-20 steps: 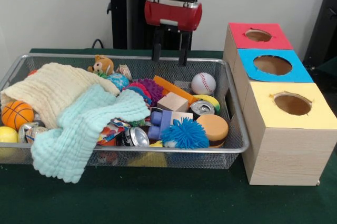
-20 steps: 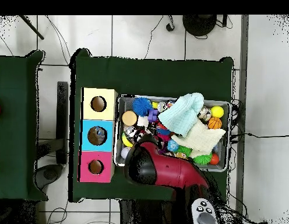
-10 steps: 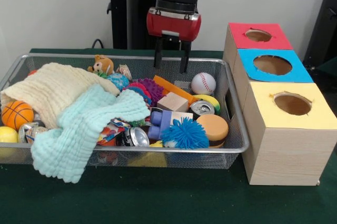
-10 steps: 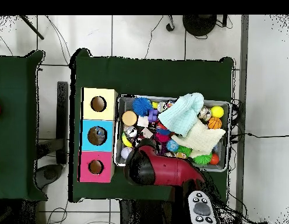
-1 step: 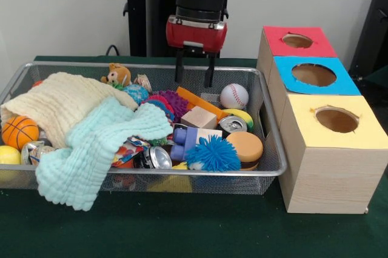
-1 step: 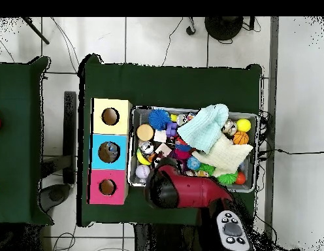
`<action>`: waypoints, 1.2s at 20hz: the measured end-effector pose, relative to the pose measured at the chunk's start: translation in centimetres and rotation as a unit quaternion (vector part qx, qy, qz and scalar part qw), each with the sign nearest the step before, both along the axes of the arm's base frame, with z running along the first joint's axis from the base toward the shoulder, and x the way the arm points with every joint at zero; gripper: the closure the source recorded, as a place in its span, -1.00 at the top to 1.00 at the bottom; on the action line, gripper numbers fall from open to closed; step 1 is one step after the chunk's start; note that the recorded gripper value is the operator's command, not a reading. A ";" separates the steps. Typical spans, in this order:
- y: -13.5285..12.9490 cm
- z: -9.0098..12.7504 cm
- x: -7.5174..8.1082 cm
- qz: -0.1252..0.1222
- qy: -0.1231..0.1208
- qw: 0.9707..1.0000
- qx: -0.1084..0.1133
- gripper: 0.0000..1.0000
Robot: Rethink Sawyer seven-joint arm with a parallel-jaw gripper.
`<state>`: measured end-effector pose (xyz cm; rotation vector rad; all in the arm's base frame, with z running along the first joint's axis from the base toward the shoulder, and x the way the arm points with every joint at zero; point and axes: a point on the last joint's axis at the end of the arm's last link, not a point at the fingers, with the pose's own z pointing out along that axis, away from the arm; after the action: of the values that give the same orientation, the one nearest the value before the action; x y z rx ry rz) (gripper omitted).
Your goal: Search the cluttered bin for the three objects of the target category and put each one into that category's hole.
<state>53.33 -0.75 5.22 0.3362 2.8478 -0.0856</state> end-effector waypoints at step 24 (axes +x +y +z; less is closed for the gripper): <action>-11.9 -1.3 2.1 -0.056 -0.030 0.998 -0.001 1.00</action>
<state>55.45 -12.67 3.91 0.4891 2.7680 -0.0971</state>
